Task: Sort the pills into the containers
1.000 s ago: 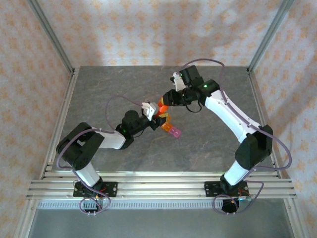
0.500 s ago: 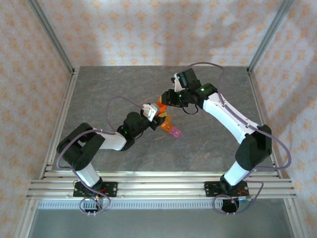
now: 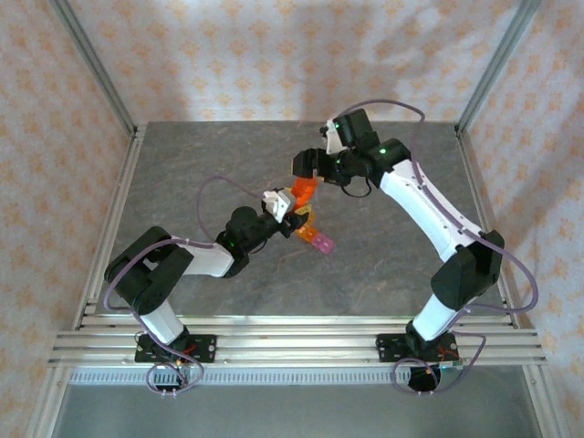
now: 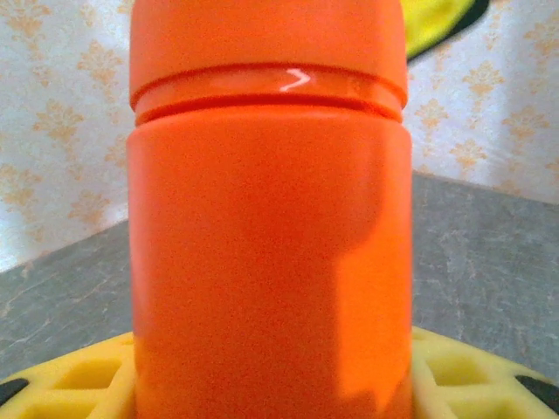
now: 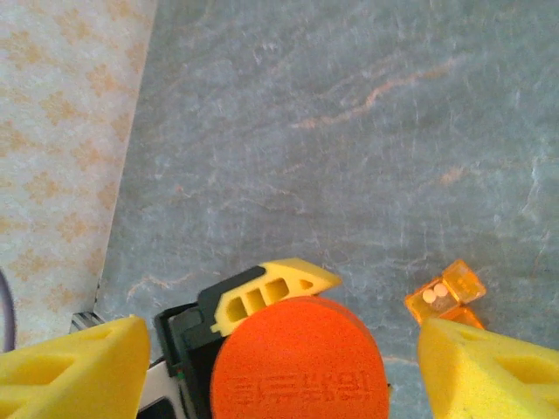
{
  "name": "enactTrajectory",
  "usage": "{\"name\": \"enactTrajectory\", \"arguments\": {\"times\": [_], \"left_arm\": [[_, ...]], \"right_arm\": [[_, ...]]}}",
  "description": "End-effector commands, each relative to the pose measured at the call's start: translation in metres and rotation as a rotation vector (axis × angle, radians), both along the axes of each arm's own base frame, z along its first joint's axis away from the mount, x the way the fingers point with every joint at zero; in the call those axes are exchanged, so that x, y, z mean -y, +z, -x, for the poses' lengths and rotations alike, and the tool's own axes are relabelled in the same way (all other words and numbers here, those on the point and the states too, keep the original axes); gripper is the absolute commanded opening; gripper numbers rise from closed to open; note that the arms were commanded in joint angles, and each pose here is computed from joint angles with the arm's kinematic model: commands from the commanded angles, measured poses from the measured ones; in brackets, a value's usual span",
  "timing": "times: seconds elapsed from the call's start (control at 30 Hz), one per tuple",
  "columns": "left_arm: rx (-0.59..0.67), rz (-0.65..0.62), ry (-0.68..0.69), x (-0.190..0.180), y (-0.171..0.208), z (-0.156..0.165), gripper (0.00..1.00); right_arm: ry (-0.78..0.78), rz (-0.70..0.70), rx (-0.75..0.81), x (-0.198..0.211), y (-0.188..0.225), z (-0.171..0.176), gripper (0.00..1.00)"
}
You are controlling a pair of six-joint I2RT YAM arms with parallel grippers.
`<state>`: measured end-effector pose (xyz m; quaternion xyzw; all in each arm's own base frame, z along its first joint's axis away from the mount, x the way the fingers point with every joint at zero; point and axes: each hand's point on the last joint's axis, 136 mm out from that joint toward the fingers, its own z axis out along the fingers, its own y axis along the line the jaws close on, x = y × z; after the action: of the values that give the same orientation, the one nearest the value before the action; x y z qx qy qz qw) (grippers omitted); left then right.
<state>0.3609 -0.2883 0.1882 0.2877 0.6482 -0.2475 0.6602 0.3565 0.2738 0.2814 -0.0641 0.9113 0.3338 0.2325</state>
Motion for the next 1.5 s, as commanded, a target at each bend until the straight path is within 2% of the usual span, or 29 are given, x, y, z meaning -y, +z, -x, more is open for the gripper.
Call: {"name": "enactTrajectory", "arguments": {"times": [0.0, 0.13, 0.3, 0.5, 0.93, 1.27, 1.47], "left_arm": [[0.088, 0.093, -0.077, 0.003, 0.042, 0.004, 0.0], [0.06, 0.125, -0.161, 0.005, 0.046, 0.008, 0.0], [0.022, 0.151, -0.242, 0.007, 0.049, 0.013, 0.0], [-0.006, 0.171, -0.293, 0.011, 0.051, 0.015, 0.0], [-0.019, 0.179, -0.325, 0.016, 0.055, 0.017, 0.0], [-0.017, 0.179, -0.325, 0.016, 0.057, 0.017, 0.0], [-0.012, 0.177, -0.324, 0.015, 0.058, 0.017, 0.0]], "right_arm": [[0.022, 0.031, 0.027, 0.012, 0.013, 0.002, 0.8], [0.081, 0.025, 0.095, 0.023, 0.026, -0.002, 0.8], [0.358, 0.071, 0.236, 0.02, 0.034, 0.02, 0.79], [0.511, 0.073, 0.208, 0.014, 0.029, 0.036, 0.79], [0.541, 0.059, 0.158, 0.009, 0.016, 0.035, 0.77], [0.542, 0.056, 0.137, 0.007, 0.012, 0.035, 0.66], [0.547, 0.052, 0.125, 0.006, 0.009, 0.035, 0.65]]}}
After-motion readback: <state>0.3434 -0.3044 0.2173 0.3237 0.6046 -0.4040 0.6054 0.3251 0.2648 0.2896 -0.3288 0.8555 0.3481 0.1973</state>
